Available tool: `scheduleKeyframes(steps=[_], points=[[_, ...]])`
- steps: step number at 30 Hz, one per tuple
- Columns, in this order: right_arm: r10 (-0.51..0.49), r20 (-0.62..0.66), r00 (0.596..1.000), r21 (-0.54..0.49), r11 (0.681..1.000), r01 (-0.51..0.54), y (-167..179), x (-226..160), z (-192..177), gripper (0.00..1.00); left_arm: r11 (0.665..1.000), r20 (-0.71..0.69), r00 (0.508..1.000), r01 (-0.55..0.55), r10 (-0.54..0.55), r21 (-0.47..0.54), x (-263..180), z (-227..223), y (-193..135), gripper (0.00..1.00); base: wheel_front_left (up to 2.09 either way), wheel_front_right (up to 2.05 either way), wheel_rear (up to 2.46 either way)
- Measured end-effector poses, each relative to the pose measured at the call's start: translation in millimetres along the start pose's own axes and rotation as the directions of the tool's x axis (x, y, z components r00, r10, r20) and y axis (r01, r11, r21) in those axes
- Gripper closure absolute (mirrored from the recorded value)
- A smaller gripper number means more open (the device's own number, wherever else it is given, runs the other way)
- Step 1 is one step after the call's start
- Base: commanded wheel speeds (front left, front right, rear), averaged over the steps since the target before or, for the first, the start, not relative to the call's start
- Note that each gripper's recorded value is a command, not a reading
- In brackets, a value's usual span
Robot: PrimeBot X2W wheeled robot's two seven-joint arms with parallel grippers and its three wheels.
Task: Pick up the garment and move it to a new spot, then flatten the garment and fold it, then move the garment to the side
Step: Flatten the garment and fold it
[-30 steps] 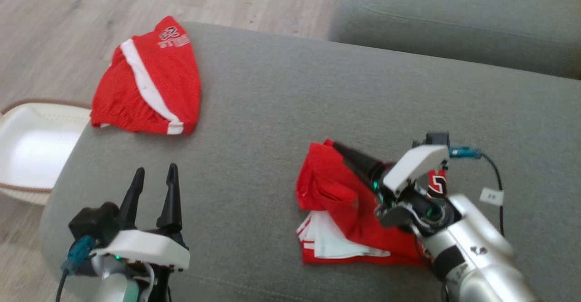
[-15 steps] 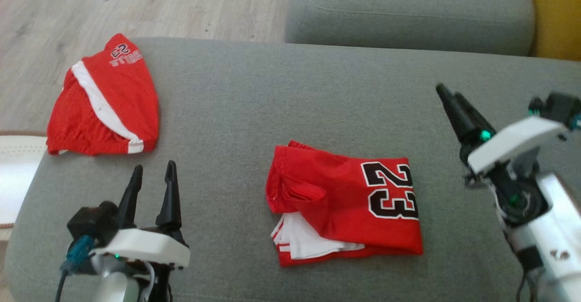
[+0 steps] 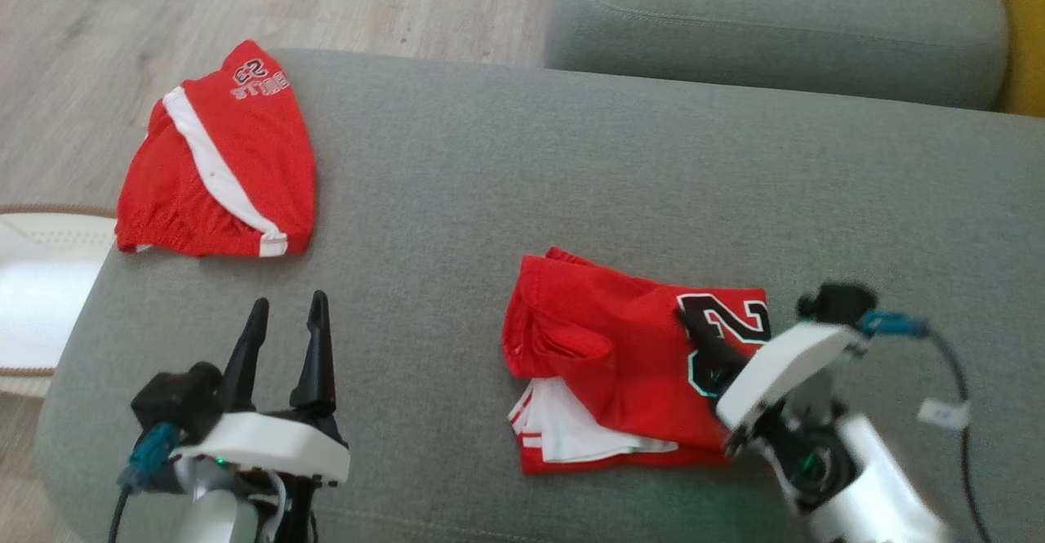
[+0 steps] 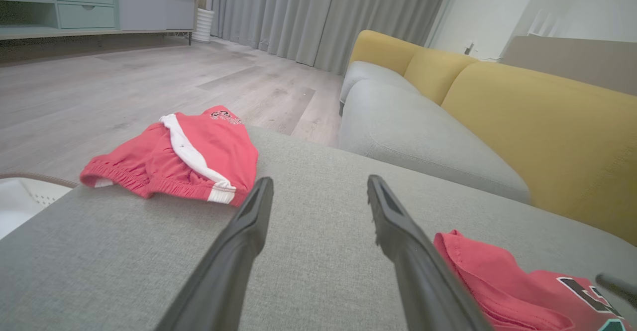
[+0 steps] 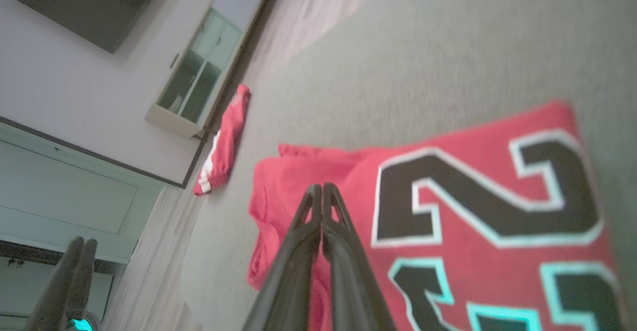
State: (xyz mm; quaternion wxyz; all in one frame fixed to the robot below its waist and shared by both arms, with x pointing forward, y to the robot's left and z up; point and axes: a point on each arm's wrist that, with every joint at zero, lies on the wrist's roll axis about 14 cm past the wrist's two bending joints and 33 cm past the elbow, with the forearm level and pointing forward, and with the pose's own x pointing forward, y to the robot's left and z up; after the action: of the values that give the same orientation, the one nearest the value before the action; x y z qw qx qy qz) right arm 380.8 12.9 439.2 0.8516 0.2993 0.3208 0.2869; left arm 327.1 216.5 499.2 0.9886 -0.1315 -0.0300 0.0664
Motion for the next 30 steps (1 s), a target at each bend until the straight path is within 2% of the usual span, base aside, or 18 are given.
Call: scheduleKeyframes(steps=[1,5,10,12,16,18,20,25,26,27,28,29,30], points=[[0.0,0.0,1.0,0.0,1.0,0.0,0,0,0,1.0,1.0,0.0,1.0,0.0,0.0,0.0,0,0,0,0.0,0.0,0.0,0.0],[-0.014,-0.121,0.993,0.028,0.999,0.017,-3,8,-38,1.0,1.0,-0.008,1.0,-0.025,0.025,0.0,-1,-2,7,0.0,0.0,0.0,0.0],[0.01,-0.248,0.969,0.038,0.999,0.0,5,14,-72,1.0,0.999,-0.011,0.999,-0.04,0.04,0.008,-2,-3,13,0.0,0.0,0.0,0.0],[0.053,-0.301,0.952,0.05,0.998,-0.04,18,14,-88,1.0,0.999,-0.016,0.999,-0.044,0.044,0.009,-2,-4,14,0.0,0.0,0.0,0.0],[0.216,-0.366,0.905,0.117,0.976,-0.185,70,11,-111,1.0,0.999,-0.019,0.999,-0.04,0.04,0.012,0,-5,13,0.0,0.0,0.0,0.0],[0.269,-0.355,0.895,0.144,0.962,-0.232,87,9,-111,1.0,0.999,-0.019,0.999,-0.031,0.032,0.015,2,-5,10,0.0,0.0,0.0,0.0],[0.283,-0.315,0.906,0.142,0.958,-0.25,92,10,-103,1.0,1.0,-0.016,1.0,-0.022,0.022,0.013,5,-5,7,0.0,0.0,0.0,0.0],[0.315,-0.126,0.941,0.087,0.948,-0.306,100,8,-45,1.0,1.0,-0.01,1.0,0.012,-0.012,0.015,11,-3,-2,0.0,0.0,0.0,0.0],[0.314,-0.08,0.946,0.065,0.949,-0.31,98,5,-30,0.88,1.0,-0.008,1.0,0.018,-0.018,0.014,13,-3,-4,0.0,0.0,0.0,0.0],[0.308,-0.034,0.951,0.042,0.951,-0.306,93,1,-14,0.6,1.0,-0.007,1.0,0.027,-0.027,0.013,14,-2,-7,0.0,0.0,0.0,0.0],[0.299,0.013,0.954,0.017,0.954,-0.299,88,-4,2,0.25,0.999,-0.006,0.999,0.035,-0.035,0.012,15,-2,-9,0.0,0.0,0.0,0.0],[0.289,0.062,0.955,-0.008,0.957,-0.289,82,-10,18,0.0,0.999,-0.003,0.999,0.045,-0.045,0.011,17,-1,-13,0.0,0.0,0.0,0.0],[0.278,0.105,0.955,-0.034,0.961,-0.276,77,-16,31,0.0,0.998,0.001,0.998,0.057,-0.057,0.012,18,0,-16,0.0,0.0,0.0,0.0]])
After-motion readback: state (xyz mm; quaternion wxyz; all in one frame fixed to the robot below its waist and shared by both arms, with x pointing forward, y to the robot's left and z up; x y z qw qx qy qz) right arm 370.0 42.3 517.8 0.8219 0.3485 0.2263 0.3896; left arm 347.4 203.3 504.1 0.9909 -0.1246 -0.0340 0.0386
